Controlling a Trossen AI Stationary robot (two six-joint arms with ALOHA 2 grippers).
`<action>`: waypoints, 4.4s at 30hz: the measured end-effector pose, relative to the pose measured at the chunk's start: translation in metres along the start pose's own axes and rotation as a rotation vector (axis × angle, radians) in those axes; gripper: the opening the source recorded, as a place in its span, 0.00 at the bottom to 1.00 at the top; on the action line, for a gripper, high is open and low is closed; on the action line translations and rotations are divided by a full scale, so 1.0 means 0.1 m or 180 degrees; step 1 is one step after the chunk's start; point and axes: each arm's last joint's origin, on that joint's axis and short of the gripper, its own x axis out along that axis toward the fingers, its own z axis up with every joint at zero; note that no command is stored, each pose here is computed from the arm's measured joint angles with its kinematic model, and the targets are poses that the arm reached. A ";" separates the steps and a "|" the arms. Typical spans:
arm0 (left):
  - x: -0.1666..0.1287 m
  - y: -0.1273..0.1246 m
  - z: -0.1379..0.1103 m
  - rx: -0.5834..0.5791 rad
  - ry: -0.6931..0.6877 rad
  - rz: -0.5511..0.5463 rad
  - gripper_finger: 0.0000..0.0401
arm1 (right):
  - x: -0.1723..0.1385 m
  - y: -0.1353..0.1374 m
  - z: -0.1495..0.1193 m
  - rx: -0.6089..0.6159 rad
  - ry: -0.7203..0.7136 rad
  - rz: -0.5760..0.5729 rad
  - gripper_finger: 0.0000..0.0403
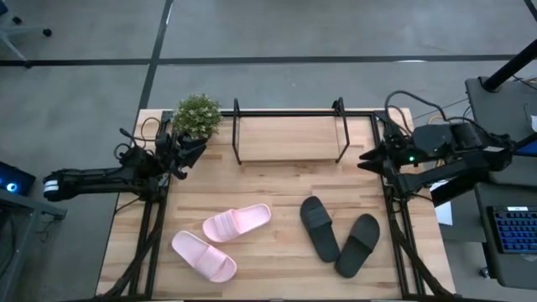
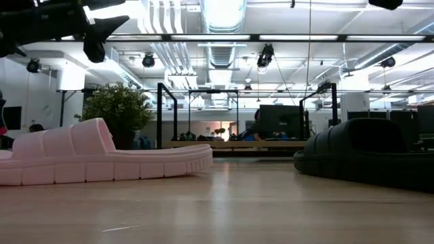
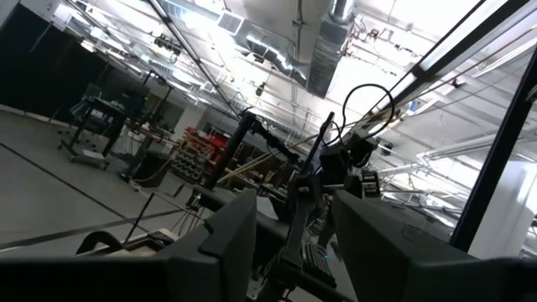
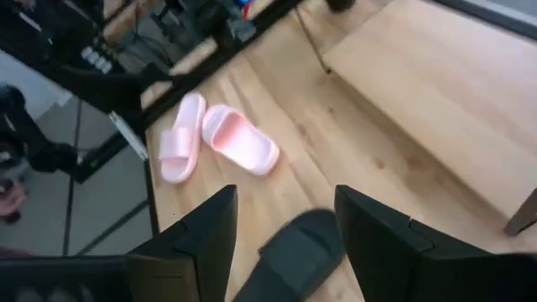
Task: Pick and place slides into the shelf
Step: Put the right black slipper on the shelf
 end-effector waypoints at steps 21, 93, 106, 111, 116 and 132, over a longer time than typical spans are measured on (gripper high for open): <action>0.00 0.01 -0.01 0.0008 0.0006 0.0017 0.36 | 0.53 0.16 -0.31 0.0608 0.1766 0.0174 0.43; 0.07 0.05 -0.17 -0.0137 0.0403 -0.0054 0.36 | 1.56 1.44 -2.12 -0.0686 0.1786 -0.2780 0.36; 0.07 0.05 -0.18 -0.0135 0.0434 -0.0075 0.36 | 1.47 1.48 -2.30 -0.0684 0.1651 -0.2736 0.36; 0.05 0.07 -0.21 -0.0133 0.0468 -0.0056 0.36 | 1.58 1.48 -2.39 -0.0875 0.1739 -0.2689 0.36; 0.02 0.10 -0.26 -0.0131 0.0522 -0.0024 0.36 | 1.71 1.43 -2.54 -0.1142 0.1804 -0.2855 0.36; 0.02 0.10 -0.26 -0.0131 0.0520 -0.0016 0.36 | 1.92 1.27 -2.79 -0.1369 0.1711 -0.3427 0.36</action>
